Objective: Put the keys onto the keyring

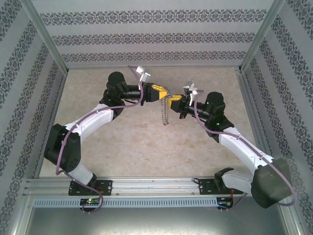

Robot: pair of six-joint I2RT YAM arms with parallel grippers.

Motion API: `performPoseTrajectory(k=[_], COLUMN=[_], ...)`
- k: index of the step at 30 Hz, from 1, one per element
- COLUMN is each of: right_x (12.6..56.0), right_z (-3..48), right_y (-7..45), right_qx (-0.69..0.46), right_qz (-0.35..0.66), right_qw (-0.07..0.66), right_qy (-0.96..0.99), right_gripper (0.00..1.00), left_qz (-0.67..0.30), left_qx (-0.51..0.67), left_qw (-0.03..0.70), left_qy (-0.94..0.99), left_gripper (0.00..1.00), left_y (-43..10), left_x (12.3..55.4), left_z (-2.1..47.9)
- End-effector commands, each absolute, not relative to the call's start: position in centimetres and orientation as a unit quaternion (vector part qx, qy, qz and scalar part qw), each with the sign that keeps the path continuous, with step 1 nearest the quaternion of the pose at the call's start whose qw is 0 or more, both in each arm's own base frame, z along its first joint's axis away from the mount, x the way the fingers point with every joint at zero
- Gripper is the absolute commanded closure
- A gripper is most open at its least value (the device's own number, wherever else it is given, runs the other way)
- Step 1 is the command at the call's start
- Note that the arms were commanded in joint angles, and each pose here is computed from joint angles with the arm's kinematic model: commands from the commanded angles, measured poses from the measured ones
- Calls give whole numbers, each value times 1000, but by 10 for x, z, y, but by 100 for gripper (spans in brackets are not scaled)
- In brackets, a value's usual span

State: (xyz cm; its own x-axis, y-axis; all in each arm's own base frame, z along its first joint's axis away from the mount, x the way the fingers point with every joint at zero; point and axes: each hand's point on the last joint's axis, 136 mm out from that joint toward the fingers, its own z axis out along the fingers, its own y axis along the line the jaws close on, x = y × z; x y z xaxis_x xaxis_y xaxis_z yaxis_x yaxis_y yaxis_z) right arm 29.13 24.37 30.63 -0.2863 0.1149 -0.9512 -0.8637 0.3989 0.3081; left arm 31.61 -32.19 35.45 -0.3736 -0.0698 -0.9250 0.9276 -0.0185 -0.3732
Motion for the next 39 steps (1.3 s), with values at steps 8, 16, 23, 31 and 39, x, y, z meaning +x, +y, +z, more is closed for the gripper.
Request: performPoseTrajectory(k=[8,16,23,31,39], right_x=[272,270,275,282,282], right_z=[314,309,309,311,312], right_y=[248,267,264,259,242], right_qx=[-318,-344,-334,-316,-291], right_qz=[483,510,499,490,476], right_qw=[511,471,481,494,513], right_qy=[636,632,639,645,652], right_gripper=[100,100,100,98,54], left_qz=[-598,-604,-603,-605,-604], left_qx=[404,402,402,396,393], left_qw=[461,459,462,468,472], left_qy=[517,513,511,508,507], left_gripper=[100,100,100,100,100], left_y=[-321,-321,-321,-320,-320], left_x=[307,307,307,308,308], left_z=[383,383,383,384,384])
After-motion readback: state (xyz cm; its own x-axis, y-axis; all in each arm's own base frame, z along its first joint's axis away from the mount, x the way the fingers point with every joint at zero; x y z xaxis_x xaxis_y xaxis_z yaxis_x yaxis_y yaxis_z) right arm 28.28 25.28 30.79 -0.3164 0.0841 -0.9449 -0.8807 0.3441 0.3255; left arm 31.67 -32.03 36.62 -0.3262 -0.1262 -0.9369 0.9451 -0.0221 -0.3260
